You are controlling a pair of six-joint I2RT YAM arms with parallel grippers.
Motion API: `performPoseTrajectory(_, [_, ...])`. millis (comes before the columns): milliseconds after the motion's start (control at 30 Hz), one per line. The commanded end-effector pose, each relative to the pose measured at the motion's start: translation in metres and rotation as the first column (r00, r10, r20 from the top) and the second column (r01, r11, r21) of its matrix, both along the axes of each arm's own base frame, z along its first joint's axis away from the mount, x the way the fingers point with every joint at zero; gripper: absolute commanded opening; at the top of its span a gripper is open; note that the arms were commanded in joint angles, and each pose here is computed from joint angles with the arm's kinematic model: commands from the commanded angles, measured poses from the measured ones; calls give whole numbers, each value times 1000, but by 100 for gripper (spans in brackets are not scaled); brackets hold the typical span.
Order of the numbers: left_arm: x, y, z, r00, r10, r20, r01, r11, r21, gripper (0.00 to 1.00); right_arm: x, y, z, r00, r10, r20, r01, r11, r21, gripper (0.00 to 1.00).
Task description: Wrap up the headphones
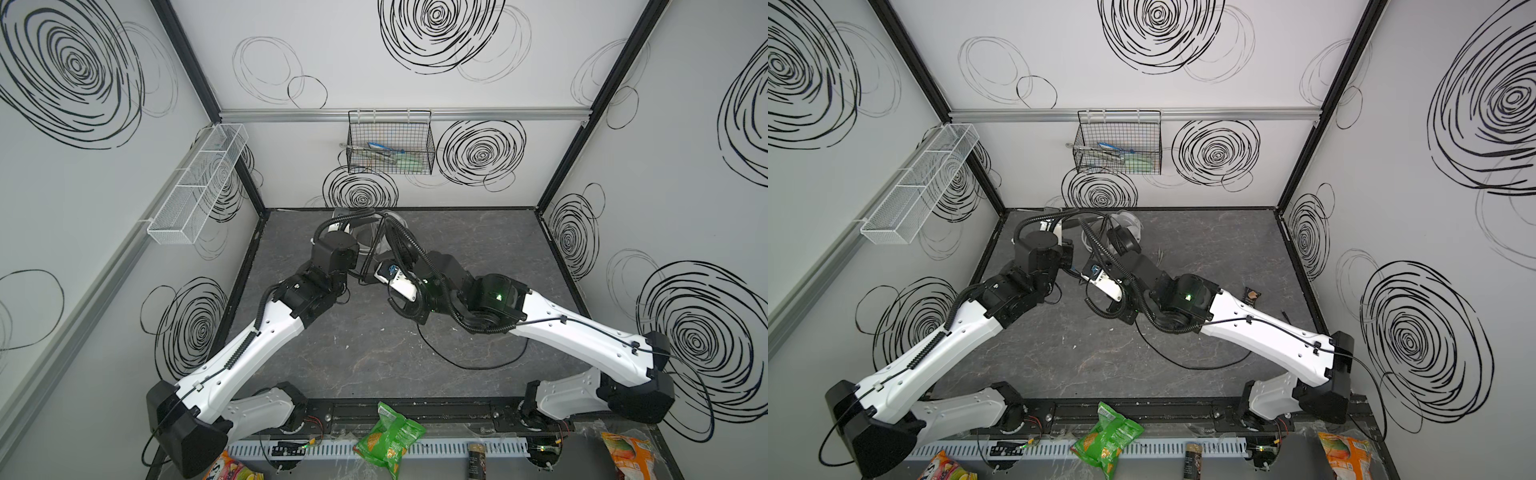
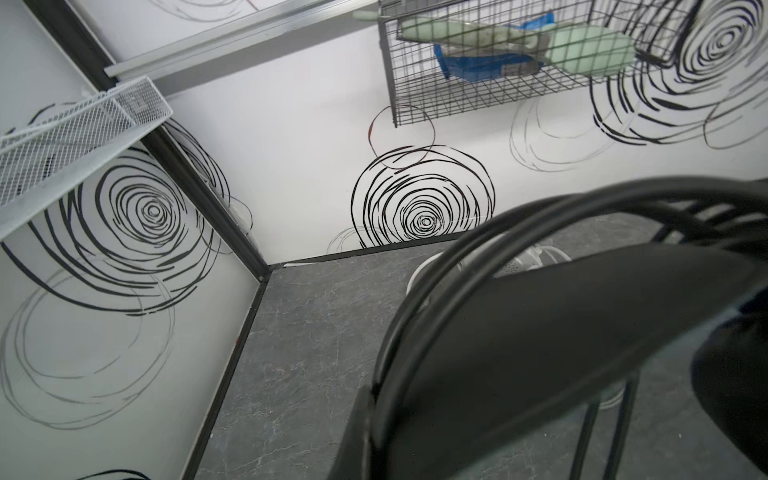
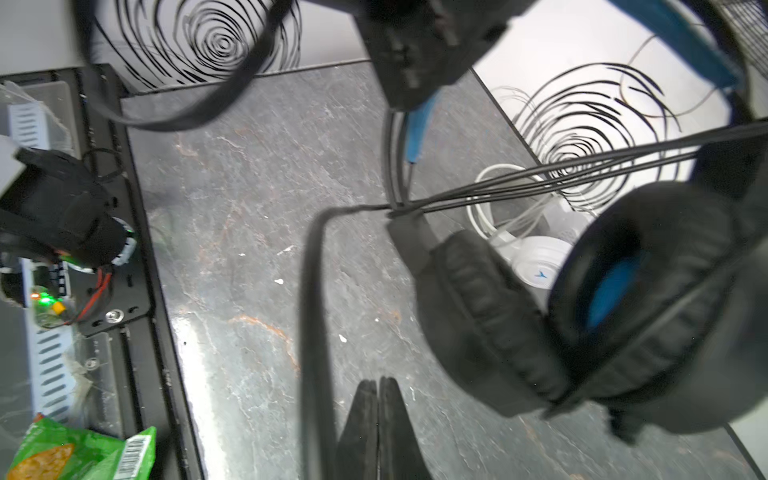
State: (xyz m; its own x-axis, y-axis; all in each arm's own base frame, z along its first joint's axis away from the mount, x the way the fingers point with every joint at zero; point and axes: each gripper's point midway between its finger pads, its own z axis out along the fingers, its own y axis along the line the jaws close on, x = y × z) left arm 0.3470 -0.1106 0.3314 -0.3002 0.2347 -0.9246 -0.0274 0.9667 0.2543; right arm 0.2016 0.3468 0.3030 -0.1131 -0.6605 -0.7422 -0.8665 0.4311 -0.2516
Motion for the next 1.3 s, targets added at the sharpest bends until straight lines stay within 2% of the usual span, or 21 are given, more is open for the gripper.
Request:
performPoseTrajectory(0, [-10,-3,28,995,-55,89,51,997,49,0,15,-23,-7,999,-24,42,30,990,-135,0])
performPoseTrajectory(133, [-23,-28,17,974,-223,42,222,975,24,0,31,-35,-3,993,-64,100,81,982,-173,0])
performPoseTrajectory(333, [-40,-42,-1,940,-340,-36,341,940,2,0,55,-55,17,968,-175,180,205,965,-161,0])
performPoseTrajectory(467, [-53,-50,-9,911,-406,-72,410,911,53,0,67,-70,32,938,-239,250,281,949,-146,0])
performPoseTrajectory(700, [-52,-36,-17,933,-345,-101,355,928,115,0,66,-75,40,915,-241,323,305,938,-166,1])
performPoseTrajectory(1000, [-40,-31,-24,956,-263,-128,278,954,115,0,23,-43,48,953,-83,291,120,986,-112,2])
performPoseTrajectory(1100, [-38,-28,-23,961,-246,-129,261,958,117,0,15,-41,51,955,-62,291,94,991,-97,4])
performPoseTrajectory(1267, [-41,-29,-21,953,-277,-123,290,952,102,0,26,-54,46,939,-111,327,164,976,-142,5])
